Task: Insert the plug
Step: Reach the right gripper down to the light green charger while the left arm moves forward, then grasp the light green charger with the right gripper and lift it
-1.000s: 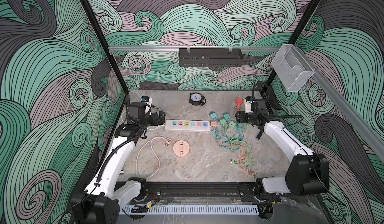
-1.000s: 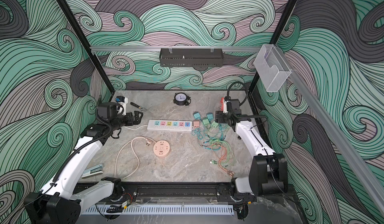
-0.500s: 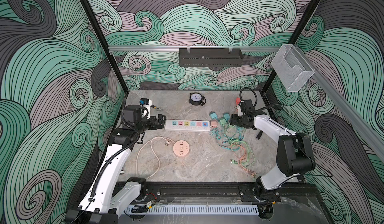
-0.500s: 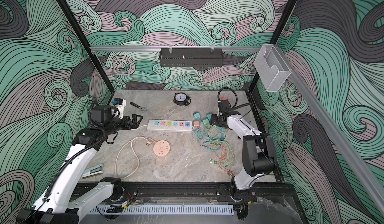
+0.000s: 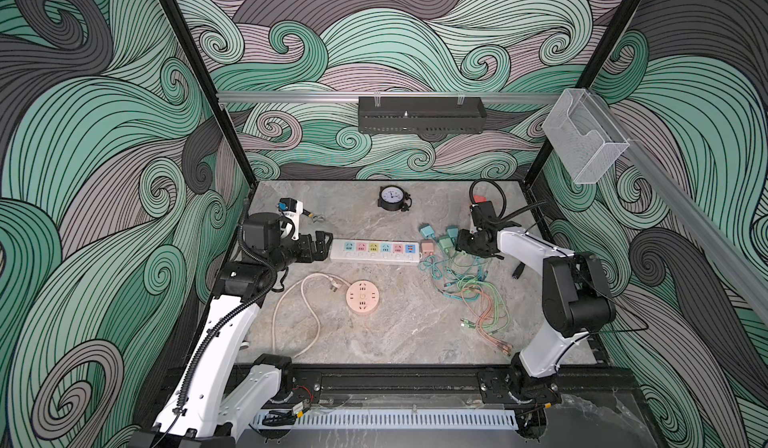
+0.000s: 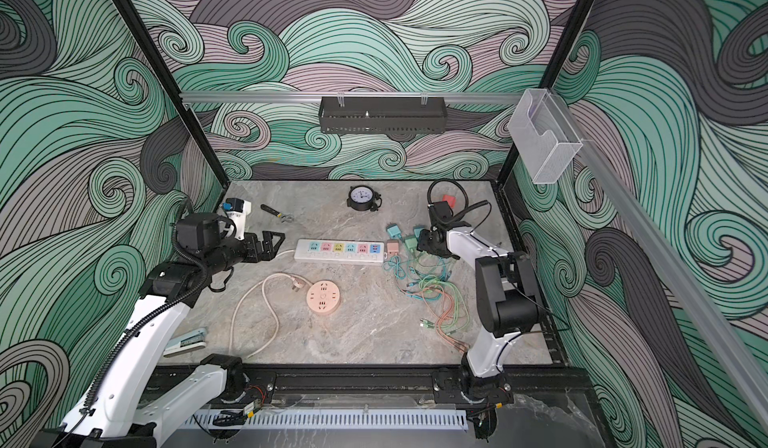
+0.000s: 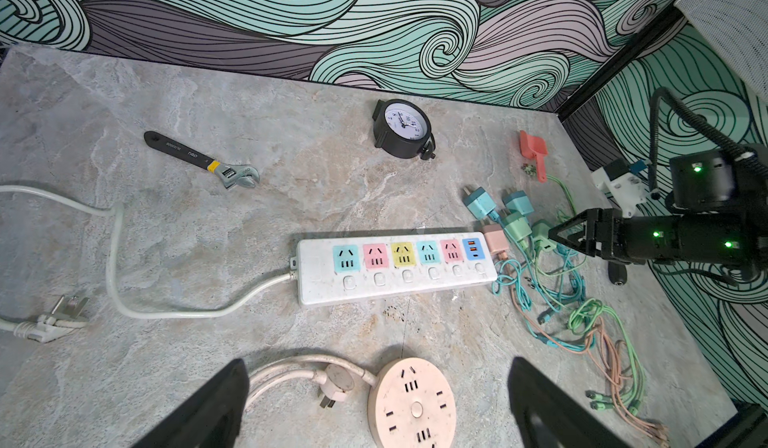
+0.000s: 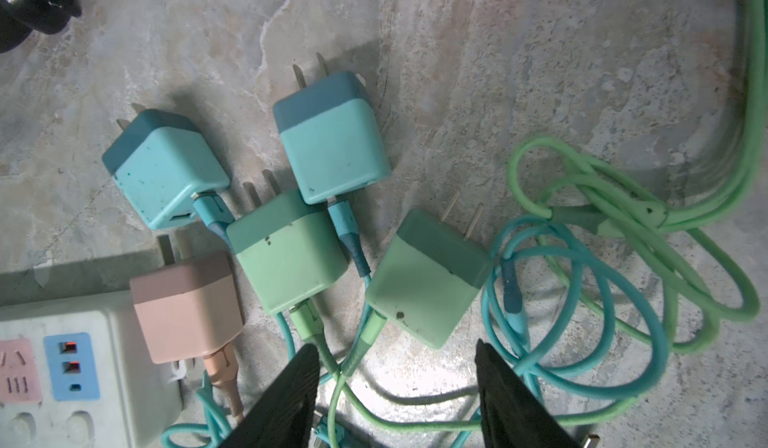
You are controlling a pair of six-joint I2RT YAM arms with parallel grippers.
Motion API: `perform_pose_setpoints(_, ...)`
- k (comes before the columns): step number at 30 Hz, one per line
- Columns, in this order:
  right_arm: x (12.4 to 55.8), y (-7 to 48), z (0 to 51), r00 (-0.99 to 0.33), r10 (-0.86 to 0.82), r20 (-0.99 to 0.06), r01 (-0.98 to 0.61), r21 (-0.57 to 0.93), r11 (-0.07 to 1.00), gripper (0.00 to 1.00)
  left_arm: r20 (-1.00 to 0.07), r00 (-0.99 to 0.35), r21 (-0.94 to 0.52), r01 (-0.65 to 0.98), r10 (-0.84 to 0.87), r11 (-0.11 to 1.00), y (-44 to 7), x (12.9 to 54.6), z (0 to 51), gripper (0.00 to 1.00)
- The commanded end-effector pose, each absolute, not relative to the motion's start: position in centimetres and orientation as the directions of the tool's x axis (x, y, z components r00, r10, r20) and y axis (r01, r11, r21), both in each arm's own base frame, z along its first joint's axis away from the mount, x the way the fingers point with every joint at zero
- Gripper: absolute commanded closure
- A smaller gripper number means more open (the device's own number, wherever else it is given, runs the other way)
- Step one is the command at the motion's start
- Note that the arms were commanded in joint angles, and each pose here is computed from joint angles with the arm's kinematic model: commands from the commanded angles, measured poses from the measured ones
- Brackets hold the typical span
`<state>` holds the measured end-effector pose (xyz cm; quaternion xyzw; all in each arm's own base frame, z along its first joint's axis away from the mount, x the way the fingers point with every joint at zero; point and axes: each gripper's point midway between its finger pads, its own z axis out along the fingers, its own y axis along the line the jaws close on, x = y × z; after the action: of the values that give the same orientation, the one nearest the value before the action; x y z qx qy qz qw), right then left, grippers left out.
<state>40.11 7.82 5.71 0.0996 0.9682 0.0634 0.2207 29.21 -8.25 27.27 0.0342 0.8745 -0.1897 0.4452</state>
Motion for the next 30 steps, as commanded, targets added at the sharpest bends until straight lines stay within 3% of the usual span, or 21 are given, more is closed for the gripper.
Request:
perform_pose_setpoints(1, 41.1, 7.3, 5.7, -0.848, 0.274, -0.454, 0.225, 0.160, 0.961, 0.42, -0.781, -0.619, -0.304, 0.253, -0.088, 0.918, -8.6, 28.3, 26.9, 0.01)
perform_pose_setpoints(30, 41.5, 6.3, 2.0, -0.801, 0.423, -0.423, 0.405, 0.137, 0.904, 0.45, -0.774, -0.629, -0.306, 0.271, -0.073, 0.913, -8.9, 28.2, 26.8, 0.02)
